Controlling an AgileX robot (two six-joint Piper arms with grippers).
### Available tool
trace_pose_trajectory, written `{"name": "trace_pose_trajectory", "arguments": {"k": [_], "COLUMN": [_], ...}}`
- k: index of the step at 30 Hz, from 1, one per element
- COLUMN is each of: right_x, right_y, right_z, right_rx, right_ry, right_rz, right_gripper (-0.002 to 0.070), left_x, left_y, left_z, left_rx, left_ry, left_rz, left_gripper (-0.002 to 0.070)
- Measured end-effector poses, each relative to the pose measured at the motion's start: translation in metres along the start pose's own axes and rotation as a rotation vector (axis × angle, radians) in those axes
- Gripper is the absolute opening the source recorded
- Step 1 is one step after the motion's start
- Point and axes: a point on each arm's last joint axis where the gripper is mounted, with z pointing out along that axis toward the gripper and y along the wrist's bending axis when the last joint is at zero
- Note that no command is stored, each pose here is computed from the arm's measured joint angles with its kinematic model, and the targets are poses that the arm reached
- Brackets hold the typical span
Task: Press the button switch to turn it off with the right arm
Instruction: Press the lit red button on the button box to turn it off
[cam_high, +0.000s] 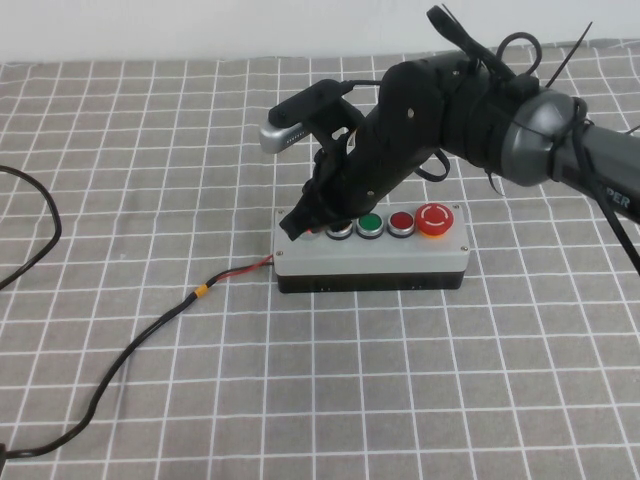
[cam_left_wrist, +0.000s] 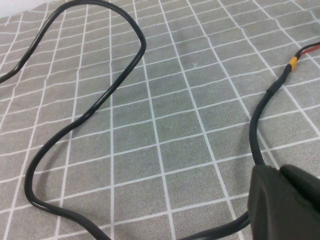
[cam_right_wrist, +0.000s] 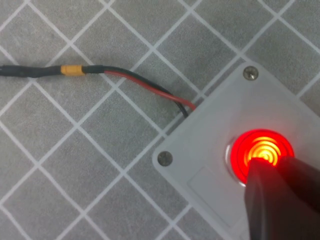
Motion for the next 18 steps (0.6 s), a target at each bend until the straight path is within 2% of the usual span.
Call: {"name": "trace_pose_trajectory", "arguments": {"k": [10,18], "right_x": [-0.002,-0.022], "right_y": [0.0,-0.001], "right_z": [0.001,-0.011], "right_rx": [0.002,0.009], "right_ry": [-0.005,-0.078], "right_rz": [-0.001,-0.014], "right_gripper": [0.003,0.003], "left_x": [0.0,0.0], "left_y": [0.0,0.0], "left_z": [0.0,0.0], "left_rx": [-0.001,-0.001], "left_ry": [0.0,0.0], "left_rz": [0.002,0.002], "left_gripper": [-0.0003,-0.0003]}}
